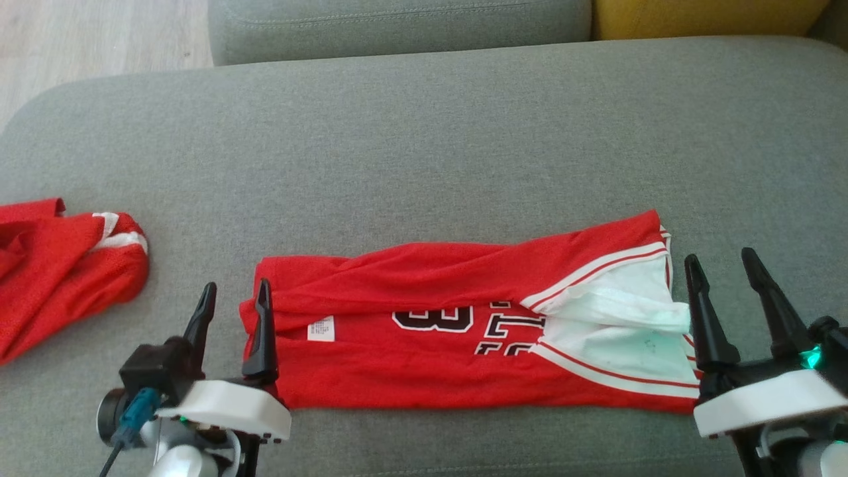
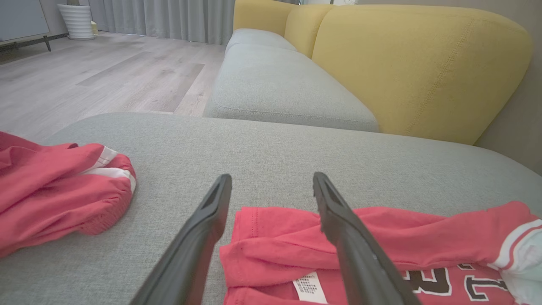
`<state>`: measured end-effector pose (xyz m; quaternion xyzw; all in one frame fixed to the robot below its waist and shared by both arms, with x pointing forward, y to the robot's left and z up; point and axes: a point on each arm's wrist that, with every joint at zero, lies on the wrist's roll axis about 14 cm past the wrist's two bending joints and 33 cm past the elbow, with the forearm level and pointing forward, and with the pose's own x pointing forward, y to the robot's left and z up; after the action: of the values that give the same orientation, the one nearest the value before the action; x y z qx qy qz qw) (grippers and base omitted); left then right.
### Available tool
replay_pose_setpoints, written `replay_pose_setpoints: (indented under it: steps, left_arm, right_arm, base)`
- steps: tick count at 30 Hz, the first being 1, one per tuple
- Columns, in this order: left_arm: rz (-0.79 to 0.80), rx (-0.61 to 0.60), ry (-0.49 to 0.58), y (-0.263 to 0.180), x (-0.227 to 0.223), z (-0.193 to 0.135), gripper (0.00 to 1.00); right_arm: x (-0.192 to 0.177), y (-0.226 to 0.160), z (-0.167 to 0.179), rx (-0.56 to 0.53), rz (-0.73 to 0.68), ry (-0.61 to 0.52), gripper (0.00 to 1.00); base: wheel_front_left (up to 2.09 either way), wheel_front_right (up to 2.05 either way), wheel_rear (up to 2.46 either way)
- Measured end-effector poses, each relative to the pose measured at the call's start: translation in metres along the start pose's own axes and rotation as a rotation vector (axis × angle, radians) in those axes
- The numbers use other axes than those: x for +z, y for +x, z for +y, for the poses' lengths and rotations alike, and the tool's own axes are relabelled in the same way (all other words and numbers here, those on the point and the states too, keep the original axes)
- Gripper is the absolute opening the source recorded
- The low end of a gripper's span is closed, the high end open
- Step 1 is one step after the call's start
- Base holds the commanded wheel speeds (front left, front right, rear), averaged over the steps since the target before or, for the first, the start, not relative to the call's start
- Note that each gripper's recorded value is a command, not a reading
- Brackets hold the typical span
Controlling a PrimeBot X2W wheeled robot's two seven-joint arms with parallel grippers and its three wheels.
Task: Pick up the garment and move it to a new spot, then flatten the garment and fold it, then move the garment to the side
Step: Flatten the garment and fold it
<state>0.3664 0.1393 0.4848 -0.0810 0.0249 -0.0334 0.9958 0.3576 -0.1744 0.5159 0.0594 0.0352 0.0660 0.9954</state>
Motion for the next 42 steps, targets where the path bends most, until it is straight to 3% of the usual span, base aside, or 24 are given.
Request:
replay_pose_setpoints:
  steps: [11, 18, 21, 28, 35, 36, 37, 42]
  left_arm:
    - [0.011, -0.011, 0.002, 0.002, -0.003, -0.002, 1.00]
    - [-0.006, -0.032, -0.008, 0.018, 0.001, -0.007, 1.00]
    - [-0.007, -0.040, -0.014, 0.025, 0.001, -0.008, 1.00]
    - [0.035, -0.023, -0.019, 0.032, -0.016, -0.003, 1.00]
    - [0.050, -0.017, -0.024, 0.034, -0.021, -0.001, 1.00]
    - [0.048, -0.017, -0.024, 0.034, -0.021, -0.001, 1.00]
    - [0.047, -0.017, -0.024, 0.035, -0.021, -0.002, 1.00]
    - [0.032, -0.024, -0.024, 0.038, -0.016, -0.003, 1.00]
  right_arm:
    - [-0.023, 0.004, -0.004, -0.009, 0.065, 0.064, 1.00]
    - [-0.038, 0.044, -0.026, -0.014, 0.123, 0.047, 1.00]
    - [-0.066, 0.052, -0.031, -0.015, 0.248, 0.048, 1.00]
    - [-0.146, 0.034, -0.034, -0.028, 0.616, 0.092, 1.00]
    - [-0.156, 0.029, -0.033, -0.027, 0.725, 0.134, 0.98]
    - [-0.156, 0.028, -0.031, -0.028, 0.737, 0.158, 0.43]
    - [-0.157, 0.027, -0.030, -0.025, 0.750, 0.169, 0.00]
    - [-0.153, 0.026, -0.026, -0.016, 0.755, 0.188, 0.00]
  base:
    - [0.00, 0.00, 0.00]
    - [0.00, 0.00, 0.00]
    - [0.00, 0.00, 0.00]
    - [0.00, 0.00, 0.00]
    - [0.00, 0.00, 0.00]
    - [0.00, 0.00, 0.00]
    - [0.00, 0.00, 0.00]
    - [0.00, 0.00, 0.00]
